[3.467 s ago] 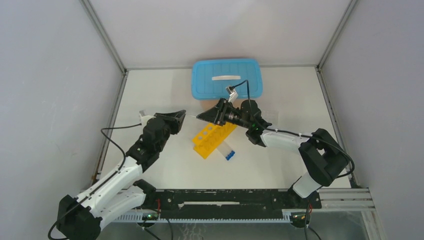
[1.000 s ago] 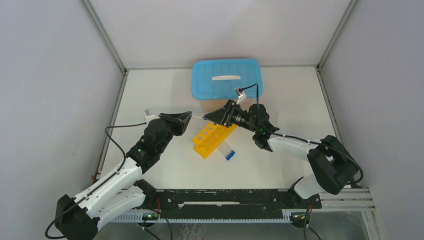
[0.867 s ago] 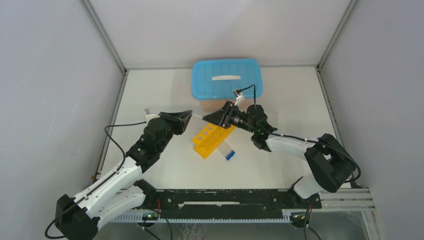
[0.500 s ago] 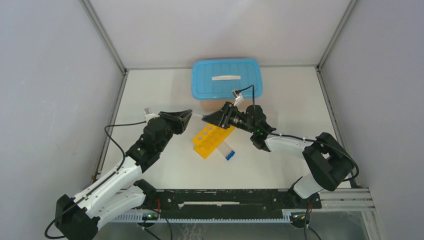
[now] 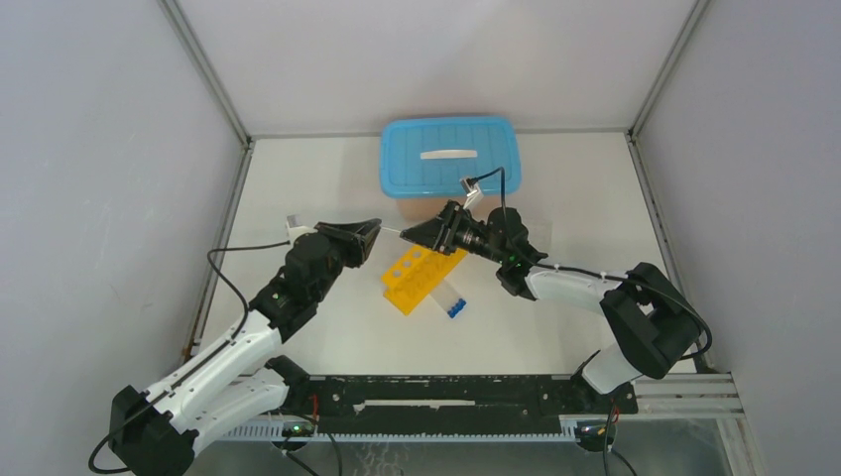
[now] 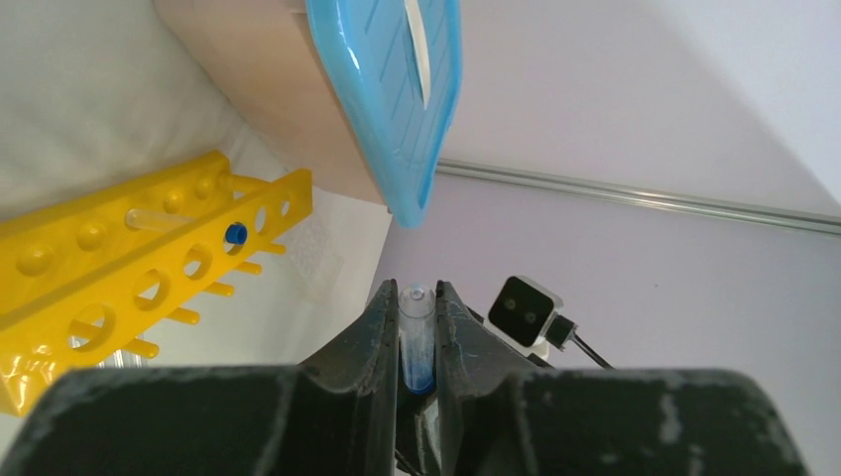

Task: Organize the chemistry lab equipment
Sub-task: Pick up the test tube at the center of the board.

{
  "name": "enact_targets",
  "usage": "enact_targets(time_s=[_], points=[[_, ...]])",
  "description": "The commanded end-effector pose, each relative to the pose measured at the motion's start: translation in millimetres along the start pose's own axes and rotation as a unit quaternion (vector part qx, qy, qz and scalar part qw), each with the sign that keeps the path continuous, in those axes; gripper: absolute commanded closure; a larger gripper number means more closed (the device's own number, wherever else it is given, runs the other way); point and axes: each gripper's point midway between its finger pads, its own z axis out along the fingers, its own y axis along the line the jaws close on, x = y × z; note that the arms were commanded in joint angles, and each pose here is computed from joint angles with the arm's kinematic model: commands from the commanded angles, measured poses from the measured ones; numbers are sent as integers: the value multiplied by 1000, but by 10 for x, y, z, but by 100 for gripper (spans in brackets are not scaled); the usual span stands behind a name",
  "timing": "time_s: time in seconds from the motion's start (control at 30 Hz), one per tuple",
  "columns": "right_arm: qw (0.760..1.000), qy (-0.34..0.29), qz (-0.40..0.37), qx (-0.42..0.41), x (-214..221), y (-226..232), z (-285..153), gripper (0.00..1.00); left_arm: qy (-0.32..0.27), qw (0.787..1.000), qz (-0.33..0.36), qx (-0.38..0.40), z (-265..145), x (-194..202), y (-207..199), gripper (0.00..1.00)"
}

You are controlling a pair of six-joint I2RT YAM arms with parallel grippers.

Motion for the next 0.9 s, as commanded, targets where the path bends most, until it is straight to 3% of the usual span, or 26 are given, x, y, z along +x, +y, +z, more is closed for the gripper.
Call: enact_targets(time_s=[0.0, 0.63, 0.87], points=[[999, -25, -19, -41, -185, 297, 59, 55, 6, 1000, -8, 14, -42, 25, -188, 89], [999, -15, -12, -39, -145, 258, 127, 61, 1, 1000, -12, 14, -31, 10, -207, 88], [999, -14, -12, -39, -149, 262, 136, 70, 1, 1000, -15, 13, -32, 8, -185, 88]])
